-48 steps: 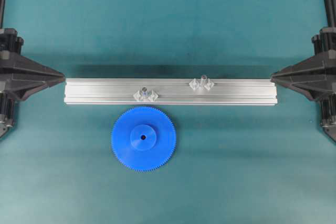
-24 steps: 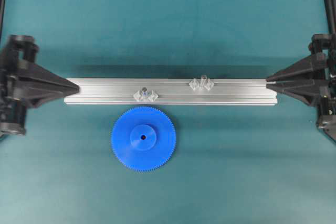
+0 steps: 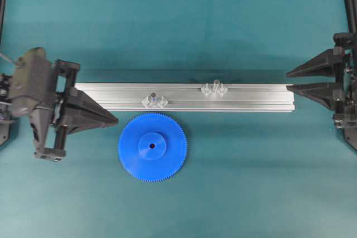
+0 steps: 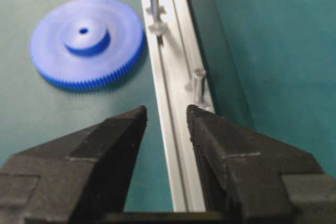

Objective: Insert the large gear onto the shaft.
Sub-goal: 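Move the left gripper over the large blue gear's hub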

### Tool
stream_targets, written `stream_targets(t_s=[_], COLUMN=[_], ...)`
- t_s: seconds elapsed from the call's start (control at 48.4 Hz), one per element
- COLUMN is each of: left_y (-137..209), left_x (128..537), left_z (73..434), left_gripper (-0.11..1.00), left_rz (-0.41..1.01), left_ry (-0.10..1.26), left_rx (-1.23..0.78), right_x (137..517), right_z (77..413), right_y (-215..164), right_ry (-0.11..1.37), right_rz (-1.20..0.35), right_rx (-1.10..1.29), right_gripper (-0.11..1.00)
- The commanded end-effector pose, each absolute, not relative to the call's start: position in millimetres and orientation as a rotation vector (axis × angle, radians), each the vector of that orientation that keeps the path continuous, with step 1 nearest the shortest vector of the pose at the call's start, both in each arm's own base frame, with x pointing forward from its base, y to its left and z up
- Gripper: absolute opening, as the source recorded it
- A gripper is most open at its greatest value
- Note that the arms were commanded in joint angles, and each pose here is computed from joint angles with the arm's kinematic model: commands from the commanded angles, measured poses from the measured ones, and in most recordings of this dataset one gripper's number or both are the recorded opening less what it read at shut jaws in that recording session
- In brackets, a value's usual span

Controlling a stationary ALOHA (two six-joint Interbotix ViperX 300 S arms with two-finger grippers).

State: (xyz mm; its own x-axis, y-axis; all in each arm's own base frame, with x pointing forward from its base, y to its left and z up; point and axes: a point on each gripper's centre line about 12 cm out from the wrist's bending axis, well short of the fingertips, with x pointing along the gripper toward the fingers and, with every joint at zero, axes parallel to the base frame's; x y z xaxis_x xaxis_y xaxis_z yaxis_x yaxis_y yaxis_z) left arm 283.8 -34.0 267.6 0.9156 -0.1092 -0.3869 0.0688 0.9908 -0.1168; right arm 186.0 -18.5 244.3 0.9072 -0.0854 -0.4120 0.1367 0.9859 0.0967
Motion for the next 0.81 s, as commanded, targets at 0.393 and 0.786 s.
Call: stream_targets(t_s=[0.393,0.786], left_y=[-39,-43], left_x=[311,344], left_z=[261,223], left_gripper=[0.91,0.90], left_rz=[-0.092,-0.091], left_ry=[0.542,0.778], left_rx=[-0.067,-0.005], right_x=[183,178], right_z=[244,244], right_y=[-18,-17], right_ry=[0.471,0.485], right_rz=[-0.115,-0.113], right_rx=[0.130,0.130], right_gripper=[0.57,0.69])
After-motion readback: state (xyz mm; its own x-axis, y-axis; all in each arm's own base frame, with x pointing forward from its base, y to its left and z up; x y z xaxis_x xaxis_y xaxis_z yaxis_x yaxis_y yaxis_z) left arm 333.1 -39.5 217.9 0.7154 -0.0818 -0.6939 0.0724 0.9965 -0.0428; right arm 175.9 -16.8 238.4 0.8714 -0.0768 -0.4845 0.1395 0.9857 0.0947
